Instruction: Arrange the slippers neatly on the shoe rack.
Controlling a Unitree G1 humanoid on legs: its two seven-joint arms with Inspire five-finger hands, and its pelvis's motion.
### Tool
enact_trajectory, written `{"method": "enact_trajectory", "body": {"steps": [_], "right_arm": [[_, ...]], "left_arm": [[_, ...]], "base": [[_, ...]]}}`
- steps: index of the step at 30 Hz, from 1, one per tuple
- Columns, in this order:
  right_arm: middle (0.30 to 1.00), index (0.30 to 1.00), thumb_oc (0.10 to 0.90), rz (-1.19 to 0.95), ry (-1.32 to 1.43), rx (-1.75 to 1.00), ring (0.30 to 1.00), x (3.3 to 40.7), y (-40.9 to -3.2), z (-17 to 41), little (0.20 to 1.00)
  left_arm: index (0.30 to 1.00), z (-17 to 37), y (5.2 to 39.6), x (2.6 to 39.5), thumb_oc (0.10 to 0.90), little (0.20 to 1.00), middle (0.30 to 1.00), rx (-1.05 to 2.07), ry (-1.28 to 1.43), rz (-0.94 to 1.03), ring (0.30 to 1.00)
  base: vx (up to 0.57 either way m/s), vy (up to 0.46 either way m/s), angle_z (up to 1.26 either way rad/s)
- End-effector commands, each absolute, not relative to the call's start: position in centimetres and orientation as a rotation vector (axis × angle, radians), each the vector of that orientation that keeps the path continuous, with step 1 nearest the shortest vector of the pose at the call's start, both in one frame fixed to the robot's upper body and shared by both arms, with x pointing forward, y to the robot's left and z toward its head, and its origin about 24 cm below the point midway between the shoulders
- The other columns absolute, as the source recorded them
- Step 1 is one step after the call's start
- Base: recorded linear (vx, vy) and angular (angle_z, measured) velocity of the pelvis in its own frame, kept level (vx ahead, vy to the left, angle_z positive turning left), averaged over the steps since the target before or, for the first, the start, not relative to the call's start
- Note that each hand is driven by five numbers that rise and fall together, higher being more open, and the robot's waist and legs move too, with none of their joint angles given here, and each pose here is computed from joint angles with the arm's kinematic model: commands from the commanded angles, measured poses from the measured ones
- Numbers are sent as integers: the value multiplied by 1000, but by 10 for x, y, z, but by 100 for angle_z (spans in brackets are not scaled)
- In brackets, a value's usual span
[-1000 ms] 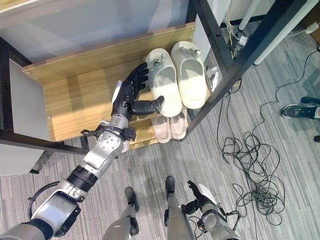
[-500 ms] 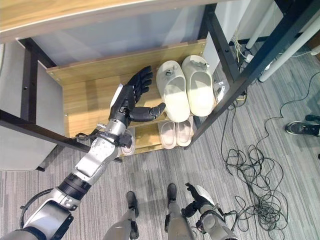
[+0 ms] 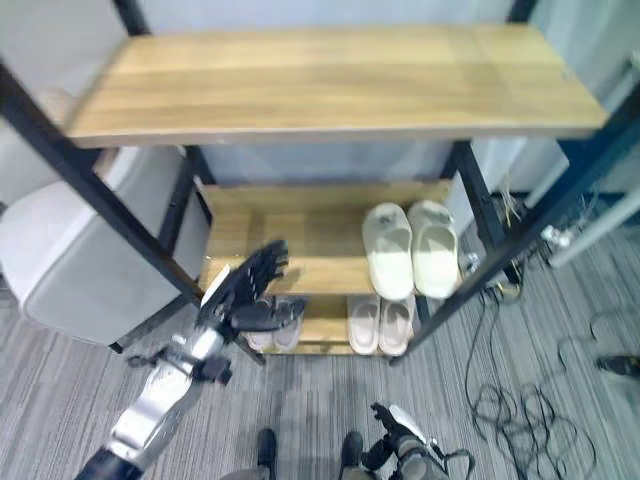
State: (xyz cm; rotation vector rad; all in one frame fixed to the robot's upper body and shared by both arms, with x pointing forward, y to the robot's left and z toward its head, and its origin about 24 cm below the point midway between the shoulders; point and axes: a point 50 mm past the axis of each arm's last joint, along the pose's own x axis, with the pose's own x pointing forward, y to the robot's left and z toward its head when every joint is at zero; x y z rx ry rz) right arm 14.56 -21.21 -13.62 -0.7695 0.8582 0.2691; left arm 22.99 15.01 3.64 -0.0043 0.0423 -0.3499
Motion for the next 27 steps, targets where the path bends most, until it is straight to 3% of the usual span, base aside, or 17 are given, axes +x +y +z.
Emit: {"method": "enact_trajectory", "body": {"steps": [1, 12, 17, 27], "right_arm": [[900, 900, 800, 245, 862, -718, 900, 145, -211, -138, 900], [900, 900, 800, 248, 1005, -693, 900, 118, -220, -151, 900], [900, 900, 800, 239, 1077, -682, 900, 106, -222, -157, 900], [900, 900, 800, 214, 1142, -678, 900, 94, -227, -161, 900]], "left_arm": [[900, 53, 157, 232, 800, 900, 900, 42, -63, -407, 900], [900, -75, 215, 169, 800, 900, 900, 423, 538, -290, 900], [900, -133, 235, 129, 800, 900, 900, 507, 896, -143, 900], [900, -150, 252, 104, 800, 900, 900, 613, 1088, -86, 900]], "base": [[56, 22, 22], [35, 34, 6], [11, 53, 0], [19, 41, -10]]}}
